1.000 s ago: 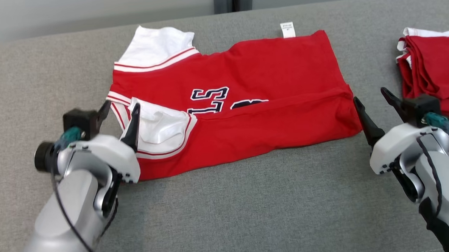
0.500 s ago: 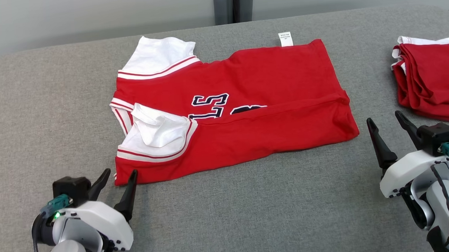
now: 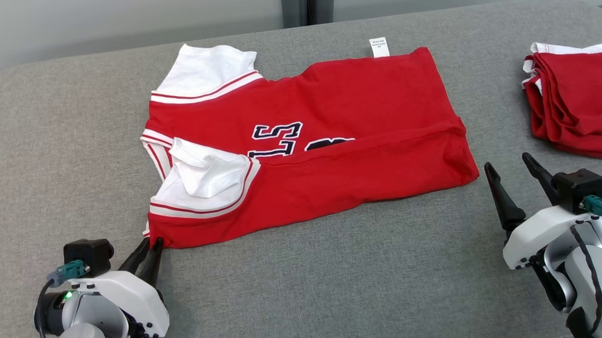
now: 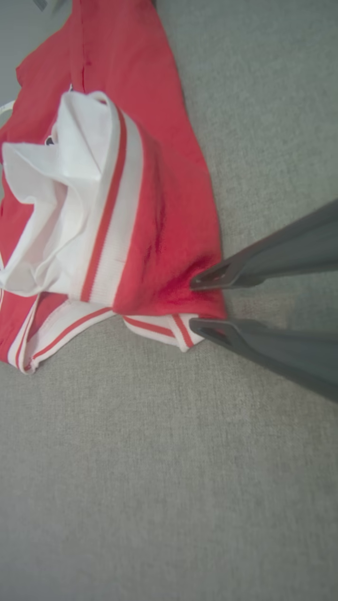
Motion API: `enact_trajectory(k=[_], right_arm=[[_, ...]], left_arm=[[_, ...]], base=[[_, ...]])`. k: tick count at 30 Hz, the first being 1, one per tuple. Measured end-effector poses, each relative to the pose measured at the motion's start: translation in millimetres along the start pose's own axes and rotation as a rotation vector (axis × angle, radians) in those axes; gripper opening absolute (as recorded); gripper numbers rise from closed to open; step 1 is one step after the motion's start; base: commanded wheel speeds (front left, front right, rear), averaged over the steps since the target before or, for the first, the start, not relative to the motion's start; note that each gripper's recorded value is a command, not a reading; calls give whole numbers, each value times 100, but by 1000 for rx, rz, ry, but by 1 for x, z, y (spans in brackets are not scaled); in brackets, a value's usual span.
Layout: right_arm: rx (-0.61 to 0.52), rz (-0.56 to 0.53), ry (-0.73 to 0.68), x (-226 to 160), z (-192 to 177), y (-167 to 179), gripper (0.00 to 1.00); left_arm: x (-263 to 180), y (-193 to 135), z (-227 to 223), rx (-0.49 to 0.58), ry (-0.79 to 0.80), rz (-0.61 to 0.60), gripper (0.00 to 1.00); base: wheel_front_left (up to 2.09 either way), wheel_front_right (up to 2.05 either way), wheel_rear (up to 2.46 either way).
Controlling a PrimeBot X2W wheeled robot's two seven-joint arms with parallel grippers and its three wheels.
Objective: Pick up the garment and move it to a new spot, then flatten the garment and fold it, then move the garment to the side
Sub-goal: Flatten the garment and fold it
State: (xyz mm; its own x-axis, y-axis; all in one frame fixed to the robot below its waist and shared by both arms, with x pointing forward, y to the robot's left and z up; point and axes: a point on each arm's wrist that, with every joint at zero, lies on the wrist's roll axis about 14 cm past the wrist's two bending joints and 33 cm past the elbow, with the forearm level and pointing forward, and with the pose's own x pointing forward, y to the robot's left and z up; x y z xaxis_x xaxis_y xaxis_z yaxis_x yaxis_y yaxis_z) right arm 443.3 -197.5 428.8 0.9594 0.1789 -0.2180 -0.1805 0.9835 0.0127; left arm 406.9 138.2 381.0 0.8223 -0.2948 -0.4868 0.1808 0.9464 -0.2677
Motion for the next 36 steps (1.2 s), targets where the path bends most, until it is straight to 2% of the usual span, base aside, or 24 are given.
enact_trajectory(k=[1,2,13,19,20,21,22,23,25,36], right_arm=[[1,3,3,0,-1,1,100],[3,3,6,0,-2,1,100],[38,33,63,10,-13,13,100],[61,61,158,20,-35,25,100],[60,65,171,21,-38,27,95],[61,69,180,23,-40,29,75],[63,72,187,24,-40,30,49],[64,75,195,25,-42,31,35],[65,76,210,26,-45,31,0],[95,49,201,16,-41,16,0]], left_arm=[[1,1,0,2,3,2,10],[2,2,0,3,4,2,0],[-3,3,-1,15,1,-17,0],[-6,8,-2,15,-4,-9,0],[-6,9,-2,15,-6,-9,0],[-6,9,-2,15,-5,-8,0],[-6,9,-3,16,-3,-7,0],[-6,10,-3,17,-3,-7,0],[-5,9,-1,19,-6,-9,0],[-13,7,2,26,-24,-22,0]], base=[[0,0,0],[0,0,0],[0,0,0],[0,0,0],[0,0,0],[0,0,0],[0,0,0],[0,0,0],[0,0,0],[0,0,0]])
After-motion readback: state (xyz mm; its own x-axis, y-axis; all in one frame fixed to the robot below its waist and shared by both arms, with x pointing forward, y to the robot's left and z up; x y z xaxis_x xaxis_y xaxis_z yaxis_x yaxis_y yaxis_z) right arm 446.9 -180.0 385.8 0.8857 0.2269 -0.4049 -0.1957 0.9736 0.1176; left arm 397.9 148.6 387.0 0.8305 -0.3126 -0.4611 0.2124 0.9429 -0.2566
